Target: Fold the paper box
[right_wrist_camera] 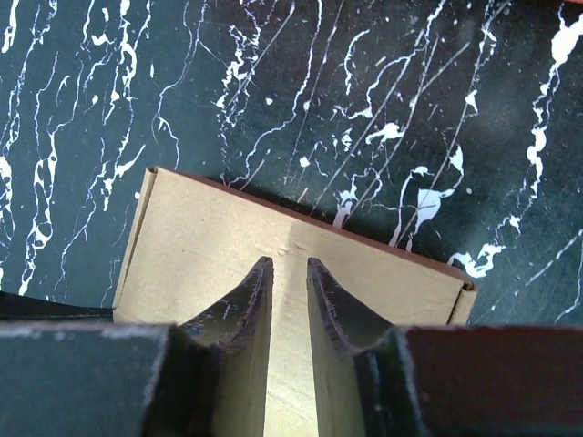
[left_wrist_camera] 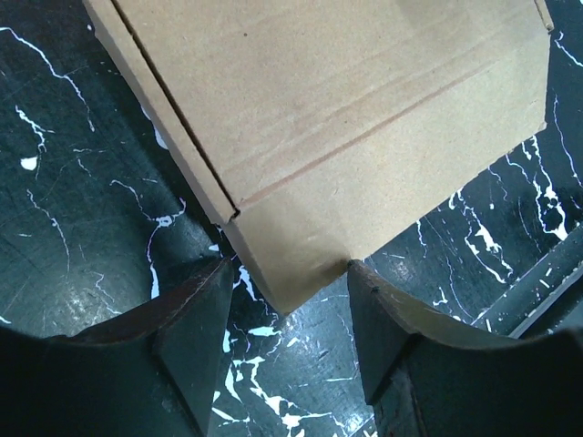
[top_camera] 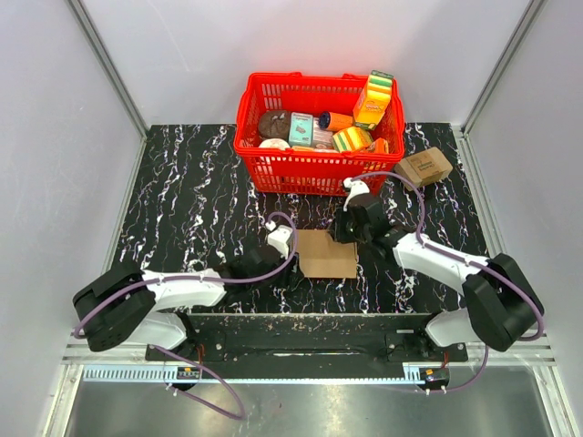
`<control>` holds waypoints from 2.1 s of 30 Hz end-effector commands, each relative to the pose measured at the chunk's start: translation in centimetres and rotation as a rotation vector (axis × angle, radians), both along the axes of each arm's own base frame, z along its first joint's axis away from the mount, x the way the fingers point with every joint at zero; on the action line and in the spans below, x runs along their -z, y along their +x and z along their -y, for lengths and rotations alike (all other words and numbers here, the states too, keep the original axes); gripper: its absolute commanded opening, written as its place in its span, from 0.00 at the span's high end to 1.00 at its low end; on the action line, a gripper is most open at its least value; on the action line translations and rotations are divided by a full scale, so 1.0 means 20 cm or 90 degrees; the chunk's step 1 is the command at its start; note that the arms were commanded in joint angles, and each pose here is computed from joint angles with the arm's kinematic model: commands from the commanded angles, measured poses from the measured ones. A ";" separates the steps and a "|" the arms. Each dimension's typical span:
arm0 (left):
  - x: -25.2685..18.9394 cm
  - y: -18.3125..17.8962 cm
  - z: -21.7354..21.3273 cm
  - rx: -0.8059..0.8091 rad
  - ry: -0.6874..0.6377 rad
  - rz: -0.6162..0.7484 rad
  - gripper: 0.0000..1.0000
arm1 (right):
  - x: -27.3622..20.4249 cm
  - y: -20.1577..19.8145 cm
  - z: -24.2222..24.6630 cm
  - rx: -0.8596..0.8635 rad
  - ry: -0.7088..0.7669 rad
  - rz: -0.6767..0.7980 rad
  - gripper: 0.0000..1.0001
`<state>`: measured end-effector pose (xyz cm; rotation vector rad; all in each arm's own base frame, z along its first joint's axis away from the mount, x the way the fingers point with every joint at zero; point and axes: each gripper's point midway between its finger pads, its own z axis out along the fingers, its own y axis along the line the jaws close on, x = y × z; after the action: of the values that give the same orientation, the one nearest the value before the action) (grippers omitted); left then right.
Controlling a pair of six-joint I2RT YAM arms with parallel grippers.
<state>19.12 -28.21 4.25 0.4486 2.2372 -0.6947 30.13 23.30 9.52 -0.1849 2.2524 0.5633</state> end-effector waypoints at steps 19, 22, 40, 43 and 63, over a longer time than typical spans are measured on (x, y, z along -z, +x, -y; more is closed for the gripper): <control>-0.01 0.12 0.06 -0.034 0.017 0.021 0.44 | 0.05 0.08 -0.13 -0.052 -0.005 -0.011 0.75; 0.00 0.13 0.05 -0.045 0.026 0.024 0.44 | 0.07 0.09 -0.13 -0.051 -0.010 -0.019 0.75; 0.02 0.28 -0.05 -0.176 0.080 0.050 0.43 | 0.15 0.08 -0.14 -0.059 -0.029 -0.050 0.76; 0.02 0.30 -0.05 -0.188 0.082 0.055 0.43 | 0.16 0.08 -0.14 -0.062 -0.033 -0.053 0.76; 0.04 0.34 -0.06 -0.236 0.091 0.059 0.42 | 0.06 0.11 -0.02 0.000 -0.070 -0.007 0.74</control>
<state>24.90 -26.66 2.00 0.1982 2.2601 -0.2981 32.28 25.79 7.28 -0.2844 2.3187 0.5626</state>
